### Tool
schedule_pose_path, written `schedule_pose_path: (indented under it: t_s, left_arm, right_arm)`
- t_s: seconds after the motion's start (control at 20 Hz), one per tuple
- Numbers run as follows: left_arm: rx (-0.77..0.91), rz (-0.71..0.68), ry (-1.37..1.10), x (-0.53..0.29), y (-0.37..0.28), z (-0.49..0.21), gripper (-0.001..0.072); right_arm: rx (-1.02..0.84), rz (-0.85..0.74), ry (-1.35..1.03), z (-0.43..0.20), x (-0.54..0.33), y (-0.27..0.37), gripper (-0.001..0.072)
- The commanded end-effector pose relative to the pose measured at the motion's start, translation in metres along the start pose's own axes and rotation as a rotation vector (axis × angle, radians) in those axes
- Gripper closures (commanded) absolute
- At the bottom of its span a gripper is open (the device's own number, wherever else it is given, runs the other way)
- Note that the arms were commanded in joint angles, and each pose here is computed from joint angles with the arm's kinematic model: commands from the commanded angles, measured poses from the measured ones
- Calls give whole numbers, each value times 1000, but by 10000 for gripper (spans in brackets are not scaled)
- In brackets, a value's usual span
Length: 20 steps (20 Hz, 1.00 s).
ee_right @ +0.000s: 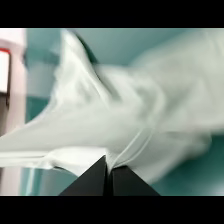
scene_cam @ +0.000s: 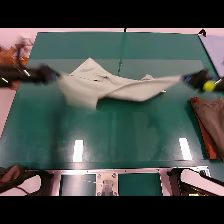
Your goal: Fold the shirts.
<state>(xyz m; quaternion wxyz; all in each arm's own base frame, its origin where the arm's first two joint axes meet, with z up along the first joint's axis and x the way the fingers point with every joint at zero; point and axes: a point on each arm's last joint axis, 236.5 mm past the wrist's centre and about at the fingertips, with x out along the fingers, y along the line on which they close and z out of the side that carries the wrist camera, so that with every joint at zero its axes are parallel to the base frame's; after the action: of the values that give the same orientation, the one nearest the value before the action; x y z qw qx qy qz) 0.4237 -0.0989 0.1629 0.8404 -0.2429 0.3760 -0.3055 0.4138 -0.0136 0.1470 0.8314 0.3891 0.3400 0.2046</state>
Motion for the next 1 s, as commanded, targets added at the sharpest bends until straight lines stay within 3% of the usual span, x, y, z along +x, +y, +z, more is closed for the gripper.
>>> schedule_pose_path:
  t_s: [0.0, 0.2, 0.3, 0.45, 0.7, 0.95]
  left_arm:
    - [396, 2, -377, -120, -152, 96, 688]
    - [797, 12, -870, -285, -338, 111, 688]
    - [913, 46, -990, -330, -384, 92, 687]
    - [930, 65, -1021, -346, -398, 75, 687]
    - [730, 106, -832, -291, -326, 91, 687]
    - [418, 91, -491, -172, -190, 81, 686]
  right_arm:
    - [-331, 142, -309, 63, -95, 179, 697]
    - [-635, 112, -795, 70, -231, 337, 698]
    - [-736, 82, -984, 51, -278, 386, 697]
    - [-816, 4, -1102, 29, -302, 411, 697]
    - [-689, -121, -983, 51, -276, 341, 697]
    - [-374, -142, -686, 69, -181, 168, 697]
